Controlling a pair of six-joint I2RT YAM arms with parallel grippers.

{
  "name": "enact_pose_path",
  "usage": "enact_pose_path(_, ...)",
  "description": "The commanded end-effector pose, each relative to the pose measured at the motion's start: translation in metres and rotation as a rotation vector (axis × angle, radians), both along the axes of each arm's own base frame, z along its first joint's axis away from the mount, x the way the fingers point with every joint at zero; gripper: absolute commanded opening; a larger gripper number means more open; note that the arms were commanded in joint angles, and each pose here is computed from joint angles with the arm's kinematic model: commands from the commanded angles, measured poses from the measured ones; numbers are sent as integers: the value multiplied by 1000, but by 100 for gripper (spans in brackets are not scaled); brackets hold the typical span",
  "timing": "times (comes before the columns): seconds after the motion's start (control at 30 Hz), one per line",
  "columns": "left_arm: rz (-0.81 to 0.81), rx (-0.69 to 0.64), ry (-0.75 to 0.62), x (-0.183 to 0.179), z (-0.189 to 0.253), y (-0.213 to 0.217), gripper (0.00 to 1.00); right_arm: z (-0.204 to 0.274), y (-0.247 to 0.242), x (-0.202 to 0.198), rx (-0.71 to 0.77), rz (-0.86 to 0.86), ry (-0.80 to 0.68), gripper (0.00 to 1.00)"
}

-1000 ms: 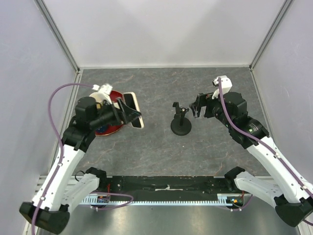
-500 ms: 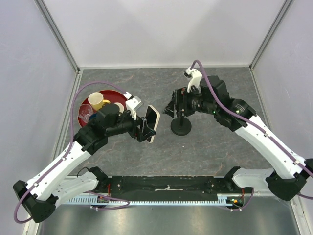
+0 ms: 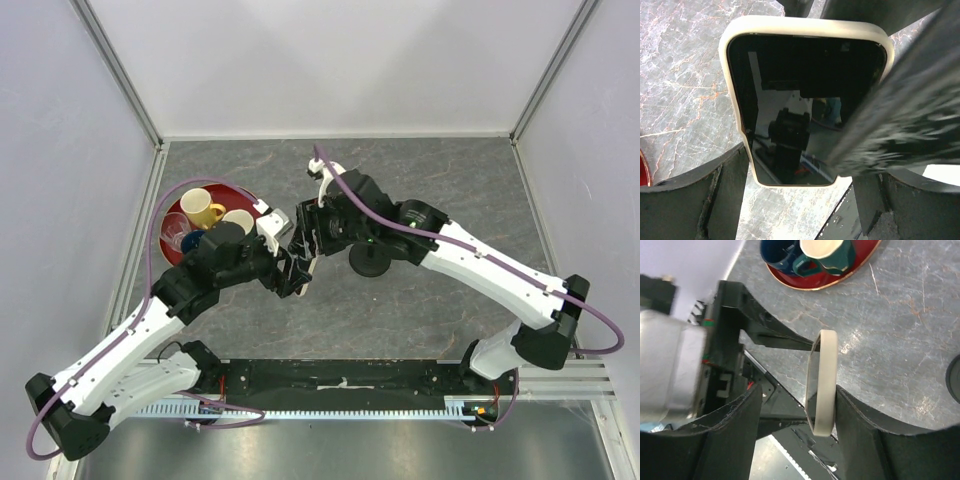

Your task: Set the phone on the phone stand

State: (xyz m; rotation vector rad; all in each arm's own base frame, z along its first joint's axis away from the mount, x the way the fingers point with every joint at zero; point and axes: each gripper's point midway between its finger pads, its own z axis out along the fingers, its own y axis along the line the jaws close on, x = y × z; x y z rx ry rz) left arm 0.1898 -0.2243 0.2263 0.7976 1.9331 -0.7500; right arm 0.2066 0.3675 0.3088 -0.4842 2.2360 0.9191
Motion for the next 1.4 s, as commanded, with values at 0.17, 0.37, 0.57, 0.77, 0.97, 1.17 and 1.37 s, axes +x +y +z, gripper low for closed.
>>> enact_pose_path(0.17, -41, -65, -147, 3, 32, -7, 2, 1, -5, 14, -44, -111, -27, 60)
enact_pose_path(0.37, -42, -66, -153, 4, 33, -7, 2, -12, 3, 8, -43, -70, 13, 53)
enact_pose_path(0.57, -37, -72, -160, 3, 35, -5, 2, -22, 5, 6, -56, -54, 22, 40)
enact_pose_path(0.77, -40, -79, -170, 1, 38, -4, 2, -32, 9, 6, -67, -46, 37, 36)
enact_pose_path(0.97, -67, -97, -169, -4, 41, -7, 3, -26, 11, 12, -16, -84, 27, 0)
enact_pose_path(1.17, -13, -138, -199, -2, 56, -1, 65, -12, -2, 26, 145, -140, 13, 0)
enact_pose_path(1.37, 118, -205, -280, 3, 77, 22, 82, -3, -20, 27, 256, -69, 5, 0)
